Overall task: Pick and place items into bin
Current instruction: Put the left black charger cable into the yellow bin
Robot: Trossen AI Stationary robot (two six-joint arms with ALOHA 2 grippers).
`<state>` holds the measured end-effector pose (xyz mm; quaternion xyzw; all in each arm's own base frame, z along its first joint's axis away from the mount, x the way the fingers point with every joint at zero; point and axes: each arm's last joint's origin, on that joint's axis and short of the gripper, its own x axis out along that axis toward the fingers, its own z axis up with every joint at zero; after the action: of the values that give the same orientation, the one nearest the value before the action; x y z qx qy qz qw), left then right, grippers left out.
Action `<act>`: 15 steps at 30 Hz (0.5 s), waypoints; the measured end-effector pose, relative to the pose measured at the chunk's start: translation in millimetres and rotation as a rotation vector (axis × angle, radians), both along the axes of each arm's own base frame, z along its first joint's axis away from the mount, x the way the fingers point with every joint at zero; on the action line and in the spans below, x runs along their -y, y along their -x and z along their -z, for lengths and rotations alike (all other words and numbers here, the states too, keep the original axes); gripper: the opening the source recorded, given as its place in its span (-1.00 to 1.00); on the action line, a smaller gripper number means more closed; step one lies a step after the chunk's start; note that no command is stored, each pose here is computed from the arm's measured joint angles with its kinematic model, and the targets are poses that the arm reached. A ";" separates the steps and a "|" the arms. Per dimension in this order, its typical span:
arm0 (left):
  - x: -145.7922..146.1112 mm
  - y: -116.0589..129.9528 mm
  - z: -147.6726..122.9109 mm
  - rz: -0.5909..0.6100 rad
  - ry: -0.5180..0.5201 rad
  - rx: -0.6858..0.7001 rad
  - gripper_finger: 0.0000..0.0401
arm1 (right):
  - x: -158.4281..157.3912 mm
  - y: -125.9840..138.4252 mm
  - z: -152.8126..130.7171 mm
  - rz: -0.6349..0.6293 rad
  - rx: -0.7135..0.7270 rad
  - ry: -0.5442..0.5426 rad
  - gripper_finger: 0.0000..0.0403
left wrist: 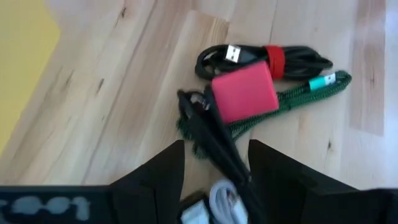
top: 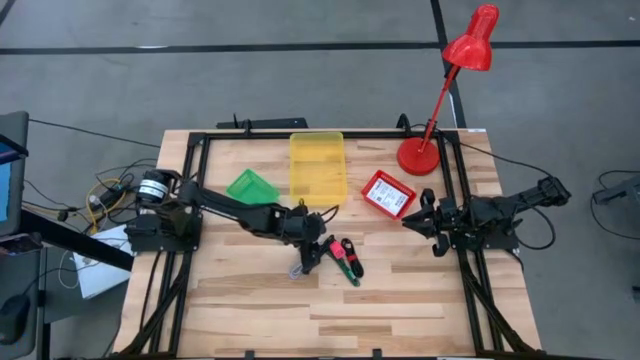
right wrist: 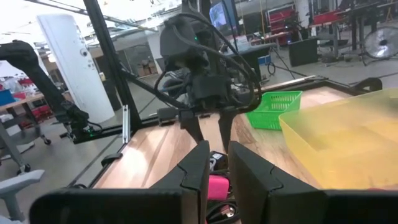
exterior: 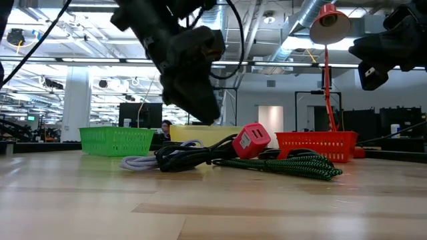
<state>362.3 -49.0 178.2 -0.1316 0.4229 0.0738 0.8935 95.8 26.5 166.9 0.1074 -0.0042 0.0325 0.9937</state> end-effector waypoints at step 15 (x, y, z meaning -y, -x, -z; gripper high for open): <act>24.4 -32.6 16.2 0.056 -0.034 -0.122 -0.17 | -0.3 -0.7 1.1 0.000 -0.013 0.005 -0.73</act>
<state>394.9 -73.3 162.0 -0.1000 0.4789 0.0639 0.8698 96.6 26.8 165.8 0.1053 0.0023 0.0318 0.9939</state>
